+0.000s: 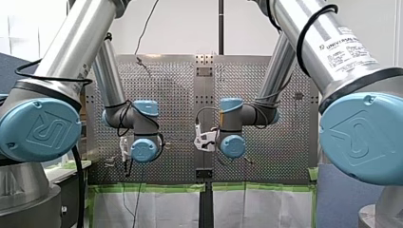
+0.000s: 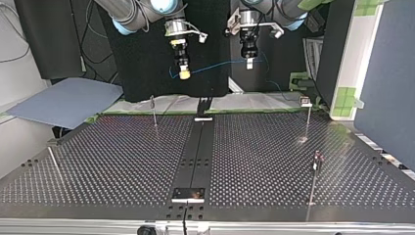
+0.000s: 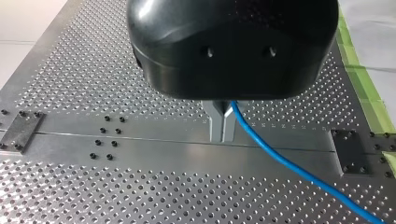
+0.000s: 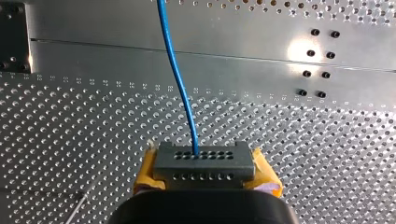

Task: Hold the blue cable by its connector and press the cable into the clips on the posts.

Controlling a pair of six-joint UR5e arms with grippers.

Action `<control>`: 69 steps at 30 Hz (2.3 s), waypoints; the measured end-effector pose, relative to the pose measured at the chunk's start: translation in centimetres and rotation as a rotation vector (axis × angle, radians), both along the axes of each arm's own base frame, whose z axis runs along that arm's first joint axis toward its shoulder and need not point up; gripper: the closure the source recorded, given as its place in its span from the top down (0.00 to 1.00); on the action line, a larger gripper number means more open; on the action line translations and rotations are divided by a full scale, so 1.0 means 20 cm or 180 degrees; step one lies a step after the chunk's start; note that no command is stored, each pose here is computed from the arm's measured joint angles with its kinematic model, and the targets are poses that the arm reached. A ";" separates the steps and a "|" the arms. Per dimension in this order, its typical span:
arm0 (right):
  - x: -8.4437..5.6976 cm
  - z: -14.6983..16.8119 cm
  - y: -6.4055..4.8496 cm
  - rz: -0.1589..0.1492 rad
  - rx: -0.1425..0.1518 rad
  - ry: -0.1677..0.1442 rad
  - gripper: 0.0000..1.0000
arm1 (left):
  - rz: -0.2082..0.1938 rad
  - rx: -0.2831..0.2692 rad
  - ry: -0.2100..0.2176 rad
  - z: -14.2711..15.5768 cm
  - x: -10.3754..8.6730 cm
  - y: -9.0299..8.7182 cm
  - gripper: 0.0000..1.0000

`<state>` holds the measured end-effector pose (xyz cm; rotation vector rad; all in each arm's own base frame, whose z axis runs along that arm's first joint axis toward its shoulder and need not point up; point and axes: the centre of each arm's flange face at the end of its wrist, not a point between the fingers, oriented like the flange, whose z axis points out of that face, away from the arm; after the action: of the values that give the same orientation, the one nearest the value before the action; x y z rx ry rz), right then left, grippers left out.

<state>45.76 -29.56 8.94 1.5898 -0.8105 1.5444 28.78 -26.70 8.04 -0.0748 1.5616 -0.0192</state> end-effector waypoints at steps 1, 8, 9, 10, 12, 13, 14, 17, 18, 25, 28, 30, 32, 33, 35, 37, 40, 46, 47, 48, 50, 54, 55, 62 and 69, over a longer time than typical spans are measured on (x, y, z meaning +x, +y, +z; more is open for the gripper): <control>0.00 0.00 0.00 0.0000 0.0000 0.0000 0.00 | 0.0000 0.0000 0.0000 0.00 0.00 0.00 0.00; 0.00 0.00 0.00 0.0000 0.0000 0.0000 0.00 | 0.0000 0.0000 0.0000 0.00 0.00 0.00 0.00; 0.00 0.00 0.00 0.0000 0.0000 0.0000 0.00 | 0.0000 0.0000 0.0000 0.00 0.00 0.00 0.00; 0.00 0.00 0.00 0.0000 0.0000 0.0000 0.00 | 0.0000 0.0000 0.0000 0.00 0.00 0.00 0.00; 0.00 0.00 0.00 0.0000 0.0000 0.0000 0.00 | 0.0000 0.0000 0.0000 0.00 0.00 0.00 0.00; 0.00 0.00 0.00 0.0000 0.0000 0.0000 0.00 | -0.0001 -0.0001 0.0000 0.00 0.00 0.00 0.00; 0.00 0.00 0.00 0.0000 -0.0001 0.0000 0.00 | -0.0002 -0.0002 0.0000 0.00 0.00 0.00 0.00; 0.00 0.00 0.00 0.0000 -0.0006 0.0002 0.00 | -0.0004 -0.0004 0.0000 0.00 0.00 0.00 0.00; 0.00 0.00 0.00 0.0000 -0.0007 0.0003 0.00 | -0.0004 -0.0004 0.0000 0.00 0.00 0.00 0.00; 0.00 0.00 0.00 0.0000 -0.0008 0.0005 0.00 | -0.0005 -0.0005 0.0000 0.00 0.00 0.00 0.00; 0.00 0.00 0.00 0.0000 -0.0008 0.0005 0.00 | -0.0005 -0.0005 0.0000 0.00 0.00 0.00 0.00; 0.00 0.00 0.00 0.0000 -0.0008 0.0005 0.00 | -0.0005 -0.0005 0.0000 0.00 0.00 0.00 0.00; 0.00 0.00 0.00 0.0000 -0.0008 0.0005 0.00 | -0.0005 -0.0005 0.0000 0.00 0.00 0.00 0.00; 0.00 0.00 0.00 0.0000 -0.0008 0.0005 0.00 | -0.0005 -0.0005 0.0000 0.00 0.00 0.00 0.00; 0.00 0.00 0.00 0.0000 -0.0008 0.0005 0.00 | -0.0005 -0.0005 0.0000 0.00 0.00 0.00 0.00; 0.00 0.00 0.00 0.0000 -0.0008 0.0005 0.00 | -0.0005 -0.0005 0.0000 0.00 0.00 0.00 0.00; 0.00 0.00 0.00 0.0000 -0.0008 0.0005 0.00 | -0.0026 0.0018 0.0021 -0.01 -0.01 -0.01 0.00; 0.06 -0.04 0.01 0.0086 0.0067 -0.0020 0.00 | -0.0139 0.0217 0.0206 -0.08 -0.07 -0.02 0.00; 0.06 -0.06 0.00 0.0093 0.0084 -0.0017 0.00 | -0.0145 0.0238 0.0230 -0.08 -0.07 -0.02 0.00; 0.07 -0.08 0.00 0.0096 0.0100 -0.0009 0.00 | -0.0149 0.0255 0.0253 -0.09 -0.08 -0.02 0.00; 0.07 -0.13 0.01 0.0100 0.0143 0.0026 0.00 | -0.0153 0.0289 0.0302 -0.10 -0.09 -0.02 0.00; 0.06 -0.24 0.02 0.0100 0.0233 0.0113 0.00 | -0.0155 0.0320 0.0347 -0.10 -0.10 -0.01 0.00; 0.05 -0.26 0.02 0.0100 0.0254 0.0134 0.00 | -0.0155 0.0323 0.0352 -0.11 -0.10 -0.01 0.00; 0.02 -0.42 0.05 0.0098 0.0387 0.0270 0.00 | -0.0156 0.0327 0.0359 -0.11 -0.10 -0.01 0.00; 0.00 -0.57 0.08 0.0109 0.0515 0.0375 0.00 | -0.0149 0.0302 0.0339 -0.09 -0.08 -0.02 0.00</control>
<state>45.73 -28.01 -2.41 1.8022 -0.8648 1.4239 27.25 -27.05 6.20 0.0361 1.6681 0.0221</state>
